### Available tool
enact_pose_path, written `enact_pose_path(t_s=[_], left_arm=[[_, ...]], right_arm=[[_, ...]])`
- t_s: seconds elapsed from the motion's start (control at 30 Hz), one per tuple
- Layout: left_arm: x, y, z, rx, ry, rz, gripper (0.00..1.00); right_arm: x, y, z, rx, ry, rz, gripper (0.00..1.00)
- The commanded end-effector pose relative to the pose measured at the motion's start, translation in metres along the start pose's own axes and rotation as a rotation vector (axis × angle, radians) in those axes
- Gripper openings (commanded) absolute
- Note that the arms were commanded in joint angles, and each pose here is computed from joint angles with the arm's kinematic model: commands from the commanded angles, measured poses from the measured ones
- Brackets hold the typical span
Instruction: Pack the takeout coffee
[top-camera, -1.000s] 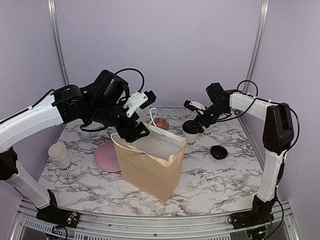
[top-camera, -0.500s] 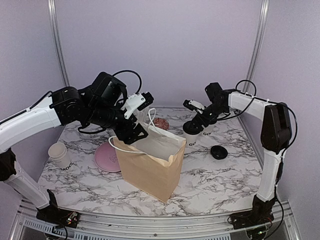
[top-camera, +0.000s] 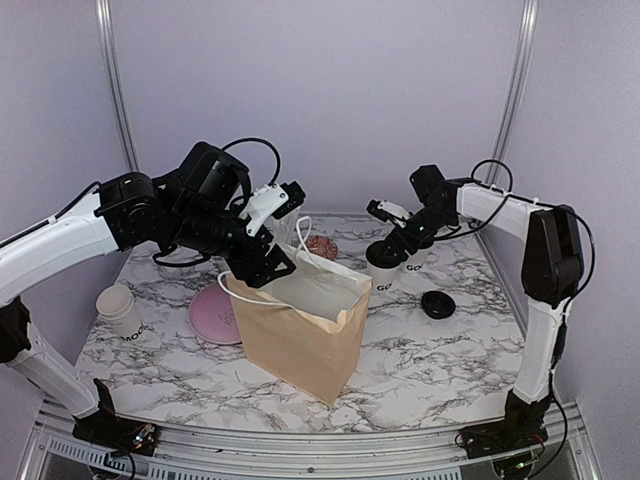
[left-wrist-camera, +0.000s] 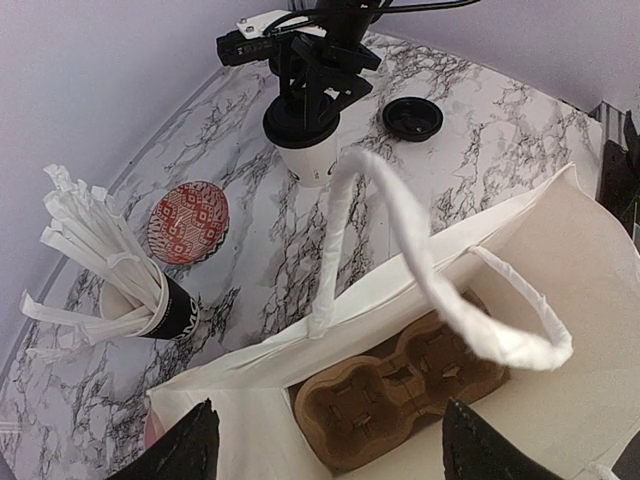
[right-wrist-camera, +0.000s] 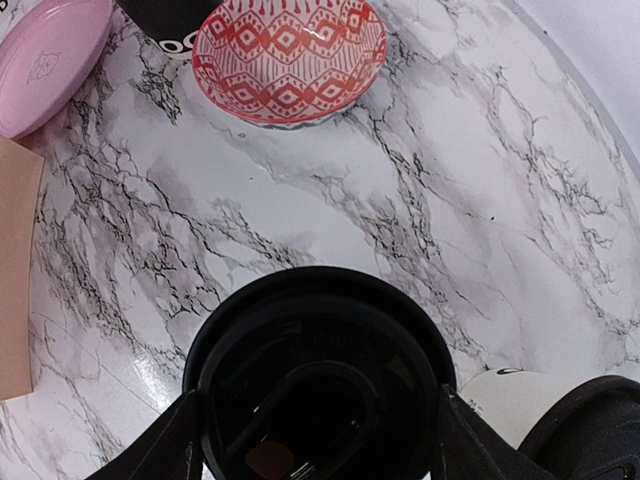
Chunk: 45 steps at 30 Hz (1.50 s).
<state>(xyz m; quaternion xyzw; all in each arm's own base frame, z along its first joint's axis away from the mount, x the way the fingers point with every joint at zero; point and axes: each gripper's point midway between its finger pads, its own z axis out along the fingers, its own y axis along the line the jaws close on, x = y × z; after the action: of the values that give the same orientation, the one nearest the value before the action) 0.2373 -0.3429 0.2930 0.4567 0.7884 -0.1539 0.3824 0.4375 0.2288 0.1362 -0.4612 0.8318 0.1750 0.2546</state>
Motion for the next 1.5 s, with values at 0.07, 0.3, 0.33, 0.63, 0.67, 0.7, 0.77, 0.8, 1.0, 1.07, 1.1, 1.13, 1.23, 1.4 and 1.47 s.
enact_pose_path(t_s=[0.07,0.3,0.33,0.63,0.67,0.7,0.77,0.8,1.0,1.07,1.1,1.13,1.23,1.4,1.47], left_arm=[[-0.002,0.001,-0.015,-0.004,-0.025,-0.008,0.77],[-0.005,0.004,-0.019,-0.021,-0.035,-0.006,0.77],[-0.005,0.004,-0.02,-0.022,-0.038,-0.007,0.77],[-0.009,0.018,-0.034,-0.095,-0.059,0.003,0.79],[-0.008,0.021,-0.036,-0.109,-0.058,0.012,0.8],[-0.008,0.023,-0.039,-0.122,-0.056,0.024,0.81],[-0.011,0.028,-0.042,-0.135,-0.05,0.05,0.82],[-0.011,0.029,-0.042,-0.133,-0.04,0.066,0.83],[-0.02,0.025,-0.028,-0.045,0.024,0.158,0.83],[-0.021,0.023,-0.021,-0.02,0.049,0.199,0.83],[-0.019,0.022,-0.015,-0.011,0.073,0.227,0.84],[-0.018,0.022,-0.011,-0.002,0.085,0.252,0.84],[-0.015,0.016,-0.001,0.043,0.099,0.309,0.84],[-0.011,0.006,0.017,0.106,0.122,0.372,0.84],[-0.011,0.001,0.025,0.139,0.126,0.387,0.83]], right_arm=[[-0.013,0.023,-0.032,-0.013,-0.051,-0.024,0.61],[-0.001,0.054,-0.07,-0.017,-0.077,-0.049,0.6],[0.003,0.061,-0.075,-0.026,-0.08,-0.056,0.6],[0.067,0.119,-0.115,-0.041,-0.036,-0.138,0.61],[0.075,0.124,-0.118,-0.041,-0.026,-0.144,0.61],[0.082,0.129,-0.12,-0.038,-0.017,-0.152,0.61],[0.095,0.137,-0.122,-0.038,-0.008,-0.171,0.61],[0.101,0.139,-0.122,-0.035,-0.003,-0.183,0.61],[0.13,0.157,-0.113,-0.087,0.021,-0.266,0.63],[0.135,0.16,-0.11,-0.108,0.035,-0.277,0.63],[0.136,0.161,-0.109,-0.12,0.042,-0.282,0.63],[0.137,0.162,-0.108,-0.131,0.044,-0.286,0.63],[0.138,0.165,-0.108,-0.152,0.046,-0.302,0.63],[0.137,0.169,-0.111,-0.17,0.042,-0.326,0.69],[0.137,0.171,-0.112,-0.178,0.042,-0.332,0.72]])
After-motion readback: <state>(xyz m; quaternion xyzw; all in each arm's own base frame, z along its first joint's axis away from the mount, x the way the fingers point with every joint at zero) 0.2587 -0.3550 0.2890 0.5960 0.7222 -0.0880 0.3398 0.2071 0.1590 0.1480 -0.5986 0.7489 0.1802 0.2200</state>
